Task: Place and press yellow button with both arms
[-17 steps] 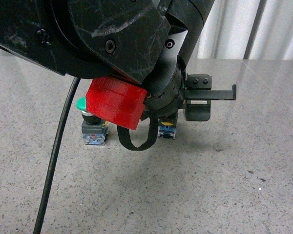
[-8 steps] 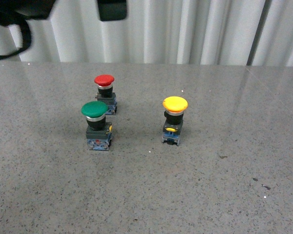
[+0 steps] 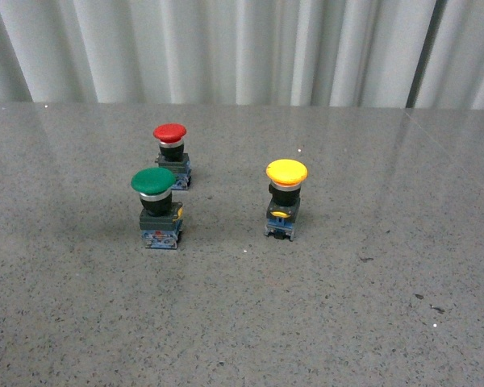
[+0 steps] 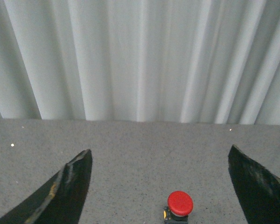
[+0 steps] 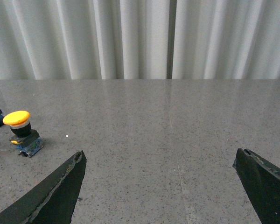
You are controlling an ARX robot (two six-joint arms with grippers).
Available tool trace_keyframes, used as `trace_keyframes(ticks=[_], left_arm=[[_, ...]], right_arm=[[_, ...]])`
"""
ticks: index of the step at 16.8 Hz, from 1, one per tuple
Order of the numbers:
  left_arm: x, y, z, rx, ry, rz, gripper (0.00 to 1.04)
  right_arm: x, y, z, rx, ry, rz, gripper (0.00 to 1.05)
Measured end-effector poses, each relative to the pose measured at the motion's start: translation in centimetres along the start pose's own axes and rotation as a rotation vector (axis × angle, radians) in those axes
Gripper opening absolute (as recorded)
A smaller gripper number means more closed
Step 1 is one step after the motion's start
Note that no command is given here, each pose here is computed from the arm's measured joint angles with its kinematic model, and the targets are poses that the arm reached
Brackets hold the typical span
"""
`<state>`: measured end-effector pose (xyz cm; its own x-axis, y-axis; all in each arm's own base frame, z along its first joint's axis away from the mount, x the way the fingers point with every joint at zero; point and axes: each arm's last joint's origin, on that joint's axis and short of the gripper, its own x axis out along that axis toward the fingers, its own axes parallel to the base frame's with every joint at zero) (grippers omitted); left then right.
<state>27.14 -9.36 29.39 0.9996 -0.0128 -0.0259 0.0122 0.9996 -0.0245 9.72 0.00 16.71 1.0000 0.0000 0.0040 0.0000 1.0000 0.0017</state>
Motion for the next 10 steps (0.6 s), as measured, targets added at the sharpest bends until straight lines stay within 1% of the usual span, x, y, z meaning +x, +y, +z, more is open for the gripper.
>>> trace_keyframes(ticks=[1, 2, 3, 7, 10], left_arm=[[-6.9, 5.1, -2.4, 0.002, -0.04, 0.042, 0.56], [-9.1, 6.5, -6.1, 0.009, -0.014, 0.009, 0.22], [-10.5, 7.5, -7.7, 0.008, -0.022, 0.017, 0.02], [-12.1, 8.3, -9.6, 0.008, -0.016, 0.013, 0.02], [-12.4, 8.6, -9.9, 0.009, -0.015, -0.007, 0.02]], right_arm=[[0.0, 0.0, 0.0, 0.0, 0.0, 0.0, 0.98], [0.0, 0.0, 0.0, 0.0, 0.0, 0.0, 0.98], [0.0, 0.0, 0.0, 0.0, 0.0, 0.0, 0.98], [0.0, 0.0, 0.0, 0.0, 0.0, 0.0, 0.98], [0.0, 0.0, 0.0, 0.0, 0.0, 0.0, 0.98]])
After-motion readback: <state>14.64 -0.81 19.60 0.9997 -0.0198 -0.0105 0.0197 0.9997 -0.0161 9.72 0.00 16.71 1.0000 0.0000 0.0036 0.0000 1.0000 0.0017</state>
